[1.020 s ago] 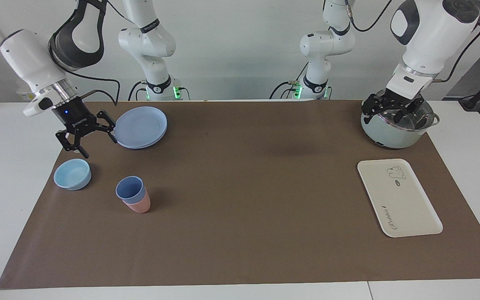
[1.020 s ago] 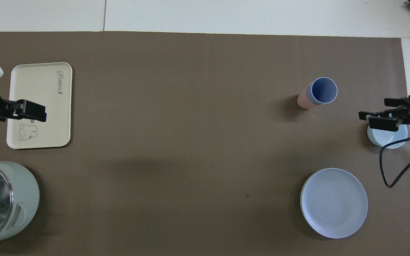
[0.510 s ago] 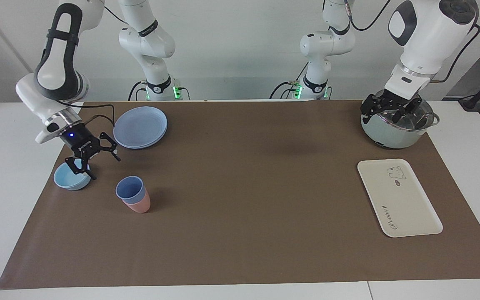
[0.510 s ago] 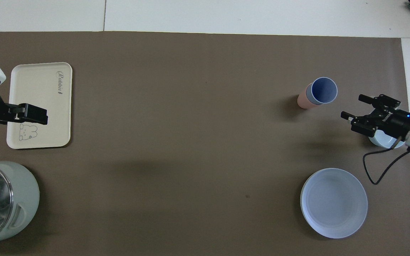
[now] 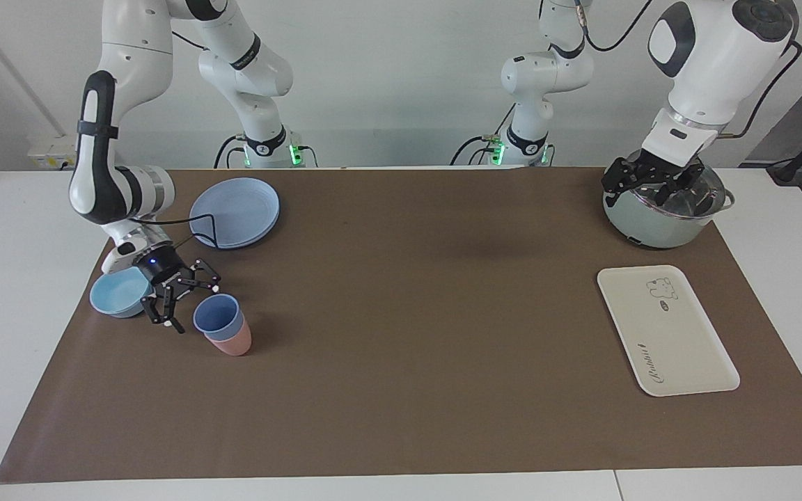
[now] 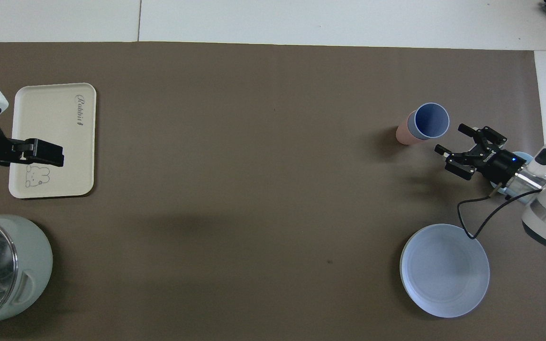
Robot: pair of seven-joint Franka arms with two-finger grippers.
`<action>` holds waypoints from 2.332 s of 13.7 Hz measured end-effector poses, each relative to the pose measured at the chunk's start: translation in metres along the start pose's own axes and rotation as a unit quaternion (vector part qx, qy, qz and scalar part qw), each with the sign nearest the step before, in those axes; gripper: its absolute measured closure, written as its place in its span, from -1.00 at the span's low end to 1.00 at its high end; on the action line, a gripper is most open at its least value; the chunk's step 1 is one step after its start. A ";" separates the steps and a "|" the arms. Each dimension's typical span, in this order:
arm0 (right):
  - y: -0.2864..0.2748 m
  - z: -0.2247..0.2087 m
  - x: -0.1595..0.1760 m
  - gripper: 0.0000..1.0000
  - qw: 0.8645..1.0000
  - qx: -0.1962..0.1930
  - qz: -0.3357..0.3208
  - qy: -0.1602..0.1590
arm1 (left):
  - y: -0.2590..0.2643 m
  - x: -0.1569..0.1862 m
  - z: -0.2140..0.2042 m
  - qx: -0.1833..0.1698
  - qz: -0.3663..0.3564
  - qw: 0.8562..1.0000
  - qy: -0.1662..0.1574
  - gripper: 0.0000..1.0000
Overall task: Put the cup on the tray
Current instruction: 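Move the right gripper toward the blue cup and close on its rim, then lift the blue cup with the right gripper while the left gripper reaches out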
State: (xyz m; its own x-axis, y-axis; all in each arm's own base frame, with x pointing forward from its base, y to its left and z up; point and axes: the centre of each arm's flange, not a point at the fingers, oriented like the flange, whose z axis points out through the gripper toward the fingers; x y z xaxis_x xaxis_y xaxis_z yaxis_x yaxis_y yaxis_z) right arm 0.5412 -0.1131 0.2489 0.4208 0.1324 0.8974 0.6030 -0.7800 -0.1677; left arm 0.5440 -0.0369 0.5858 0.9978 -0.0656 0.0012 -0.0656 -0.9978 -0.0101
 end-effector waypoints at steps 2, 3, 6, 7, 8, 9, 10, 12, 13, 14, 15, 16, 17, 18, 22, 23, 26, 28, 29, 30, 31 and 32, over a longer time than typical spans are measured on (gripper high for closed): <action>-0.005 0.009 0.001 -1.00 1.000 -0.003 0.006 0.014 | 0.000 0.000 0.000 0.000 0.000 1.000 0.000 -1.00; -0.010 0.016 0.006 -1.00 1.000 -0.005 0.006 0.024 | -0.001 0.000 -0.001 0.000 -0.001 1.000 0.001 -1.00; -0.030 0.038 0.014 -1.00 0.999 0.002 -0.001 0.038 | -0.002 -0.001 -0.001 0.000 -0.002 1.000 0.001 -1.00; -0.031 0.041 0.014 -1.00 0.999 0.002 -0.007 0.039 | -0.002 -0.001 -0.002 0.000 -0.002 1.000 0.001 -1.00; -0.030 0.041 0.014 -1.00 0.999 0.000 -0.012 0.040 | -0.002 -0.001 -0.002 0.000 -0.002 1.000 0.001 -1.00; -0.028 0.041 0.013 -1.00 0.999 -0.002 -0.014 0.040 | -0.002 -0.001 -0.002 0.000 -0.002 1.000 0.002 -1.00; -0.027 0.041 0.012 -1.00 0.999 -0.002 -0.014 0.040 | -0.002 -0.001 -0.002 0.000 -0.002 1.000 0.002 -1.00; -0.029 0.042 0.012 -1.00 0.999 -0.001 -0.015 0.040 | -0.002 -0.001 -0.002 0.000 -0.002 1.000 0.002 -1.00; -0.030 0.044 0.013 -1.00 0.999 0.000 -0.015 0.041 | -0.002 -0.001 -0.003 0.000 -0.002 1.000 0.002 -1.00; -0.031 0.045 0.014 -1.00 0.999 0.000 -0.013 0.043 | -0.002 -0.001 -0.003 0.000 -0.002 1.000 0.002 -1.00; -0.033 0.048 0.014 -1.00 0.999 -0.001 -0.012 0.046 | -0.002 -0.001 -0.003 0.000 -0.002 1.000 0.002 -1.00; -0.037 0.051 0.016 -1.00 0.999 -0.001 -0.013 0.050 | -0.002 -0.001 -0.003 0.000 -0.002 1.000 0.002 -1.00; -0.040 0.054 0.016 -1.00 0.999 -0.001 -0.015 0.051 | -0.002 -0.001 -0.003 0.000 -0.002 1.000 0.002 -1.00; -0.042 0.056 0.017 -1.00 0.998 -0.002 -0.019 0.051 | -0.002 -0.001 -0.003 0.000 -0.002 1.000 0.002 -1.00; -0.037 0.055 0.020 -0.71 0.998 -0.015 -0.032 0.044 | 0.001 -0.001 -0.003 0.000 0.001 1.000 0.003 -1.00; -0.034 0.054 0.023 -0.71 0.998 -0.025 -0.035 0.036 | 0.002 -0.001 -0.003 0.000 0.002 1.000 0.003 -1.00; -0.050 0.053 0.066 -0.71 0.997 -0.065 -0.038 -0.025 | 0.007 0.000 -0.004 0.001 0.006 1.000 0.007 -1.00; -0.091 0.059 0.113 -0.71 0.994 -0.083 -0.036 -0.055 | 0.015 0.003 -0.006 -0.004 0.012 1.000 0.022 -1.00; -0.110 0.061 0.131 -0.71 0.993 -0.088 -0.048 -0.065 | 0.019 0.004 -0.007 -0.017 0.012 0.999 0.030 -1.00; -0.121 0.062 0.143 -0.71 0.991 -0.089 -0.064 -0.071 | 0.024 0.006 -0.009 -0.040 0.009 0.998 0.039 -1.00; -0.124 0.062 0.148 -0.71 0.990 -0.088 -0.078 -0.076 | 0.030 0.009 -0.011 -0.071 0.002 0.996 0.053 -1.00; -0.120 0.060 0.148 -0.71 0.989 -0.088 -0.091 -0.083 | 0.034 0.013 -0.013 -0.102 -0.013 0.992 0.069 -1.00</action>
State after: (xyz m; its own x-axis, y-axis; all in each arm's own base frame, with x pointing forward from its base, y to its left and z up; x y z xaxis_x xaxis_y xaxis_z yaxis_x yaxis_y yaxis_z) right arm 0.5718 0.0366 0.3773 0.4307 0.3674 0.8243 0.5584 -0.8260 0.0764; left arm 0.5547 -0.0717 0.5987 0.9903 -0.0265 0.1365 -0.0530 -0.9795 0.1941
